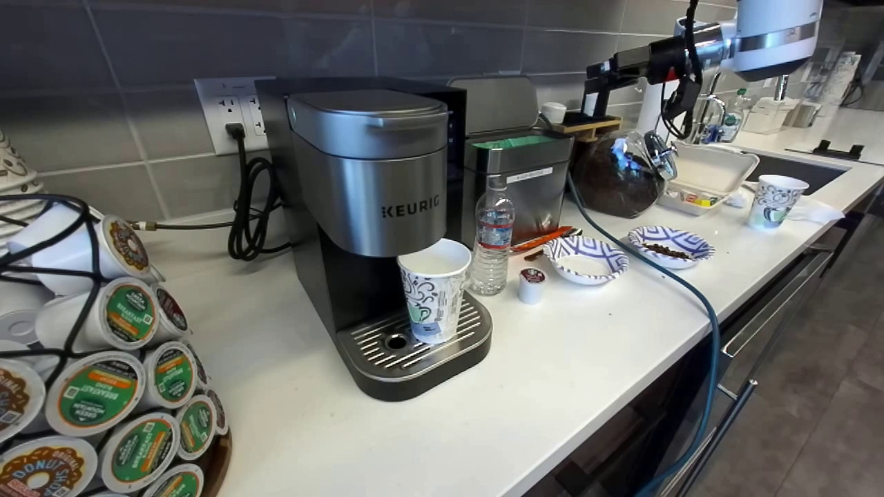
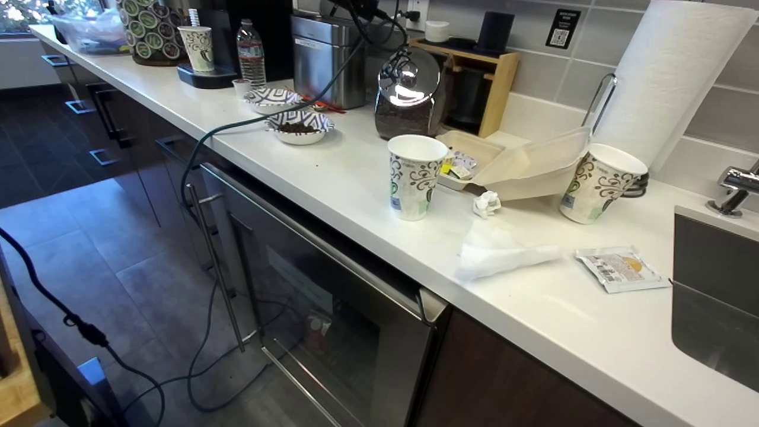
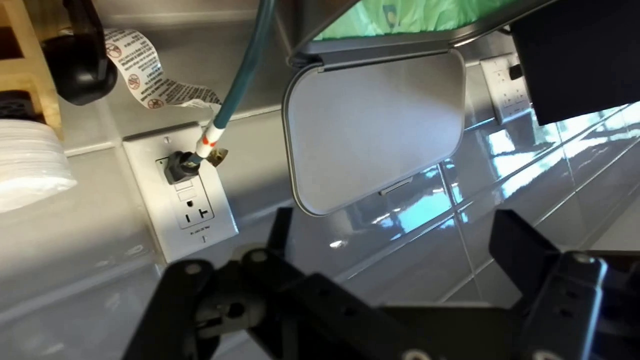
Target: Close the lid of the bin
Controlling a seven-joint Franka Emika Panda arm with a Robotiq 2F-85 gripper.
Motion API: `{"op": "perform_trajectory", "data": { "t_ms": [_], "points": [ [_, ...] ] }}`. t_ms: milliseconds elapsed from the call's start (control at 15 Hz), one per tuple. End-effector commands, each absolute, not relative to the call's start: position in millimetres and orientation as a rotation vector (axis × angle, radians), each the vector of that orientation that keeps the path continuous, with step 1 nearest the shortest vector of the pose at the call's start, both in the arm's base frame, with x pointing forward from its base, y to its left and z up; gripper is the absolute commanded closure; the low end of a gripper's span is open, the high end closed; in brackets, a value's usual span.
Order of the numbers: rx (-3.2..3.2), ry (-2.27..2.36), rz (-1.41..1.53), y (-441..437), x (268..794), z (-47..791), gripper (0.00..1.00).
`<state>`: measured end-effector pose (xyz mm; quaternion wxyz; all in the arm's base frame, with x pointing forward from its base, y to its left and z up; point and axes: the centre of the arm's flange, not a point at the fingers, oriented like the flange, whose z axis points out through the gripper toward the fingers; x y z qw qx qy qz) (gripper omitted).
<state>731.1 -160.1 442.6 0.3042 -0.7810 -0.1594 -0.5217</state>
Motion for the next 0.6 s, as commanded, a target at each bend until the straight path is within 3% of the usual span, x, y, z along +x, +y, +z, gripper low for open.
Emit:
{"op": "perform_trajectory", "data": {
  "t_ms": [0,533],
  "points": [
    [-2.068,-0.463,-1.357,-150.8,755.8,440.5,0.00],
    [-2.130,-0.539,-1.339,-124.4,818.5,460.3,0.00]
  ]
}}
